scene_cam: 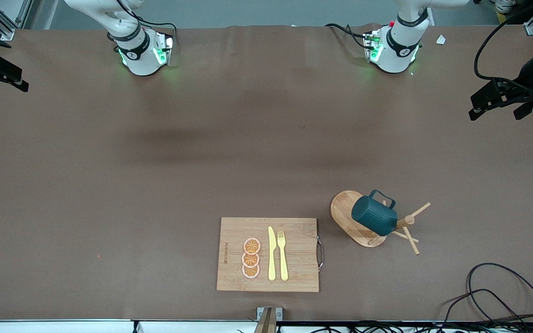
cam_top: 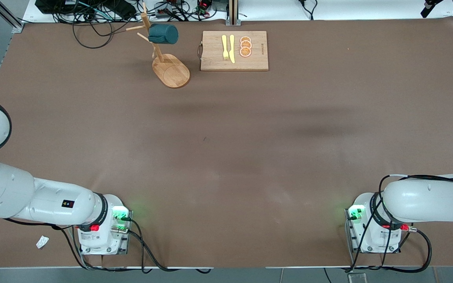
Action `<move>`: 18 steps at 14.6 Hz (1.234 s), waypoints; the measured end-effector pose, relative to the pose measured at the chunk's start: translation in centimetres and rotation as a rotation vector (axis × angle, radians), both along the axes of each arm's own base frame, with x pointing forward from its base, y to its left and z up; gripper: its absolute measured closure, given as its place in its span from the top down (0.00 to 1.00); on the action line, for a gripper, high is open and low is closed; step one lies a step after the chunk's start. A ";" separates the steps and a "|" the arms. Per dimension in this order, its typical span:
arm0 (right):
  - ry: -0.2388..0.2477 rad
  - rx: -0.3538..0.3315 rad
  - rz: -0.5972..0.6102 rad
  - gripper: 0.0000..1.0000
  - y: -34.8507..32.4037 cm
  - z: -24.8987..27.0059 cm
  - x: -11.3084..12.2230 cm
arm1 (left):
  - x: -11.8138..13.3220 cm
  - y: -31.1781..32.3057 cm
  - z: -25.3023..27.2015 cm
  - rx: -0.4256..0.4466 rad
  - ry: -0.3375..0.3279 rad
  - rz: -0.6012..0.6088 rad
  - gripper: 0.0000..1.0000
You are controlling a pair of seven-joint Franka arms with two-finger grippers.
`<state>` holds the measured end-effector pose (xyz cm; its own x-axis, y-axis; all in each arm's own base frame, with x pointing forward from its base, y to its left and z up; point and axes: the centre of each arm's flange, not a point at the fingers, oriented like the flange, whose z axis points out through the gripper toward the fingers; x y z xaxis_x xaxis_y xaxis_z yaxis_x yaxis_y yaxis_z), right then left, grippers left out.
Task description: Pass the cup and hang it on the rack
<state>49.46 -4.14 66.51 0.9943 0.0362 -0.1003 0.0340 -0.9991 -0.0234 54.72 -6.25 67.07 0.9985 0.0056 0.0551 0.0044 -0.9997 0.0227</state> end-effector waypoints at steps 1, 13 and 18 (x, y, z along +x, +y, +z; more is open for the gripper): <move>0.000 0.000 0.000 1.00 0.0 0.0 0.0 | 0.0 0.1 0.0 0.002 0.000 0.001 1.00; 0.000 0.000 0.000 1.00 0.0 0.0 0.0 | 0.4 0.9 -0.2 0.045 -0.024 -0.046 1.00; 0.000 0.000 0.000 1.00 0.0 0.0 0.0 | 0.8 1.2 -0.9 0.045 -0.025 -0.042 1.00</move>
<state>49.46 -4.14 66.52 0.9943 0.0363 -0.1003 0.0341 -0.9991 -0.0233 55.55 -5.00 66.20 0.9961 -0.0392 0.0795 -0.0375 -0.9990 -0.0231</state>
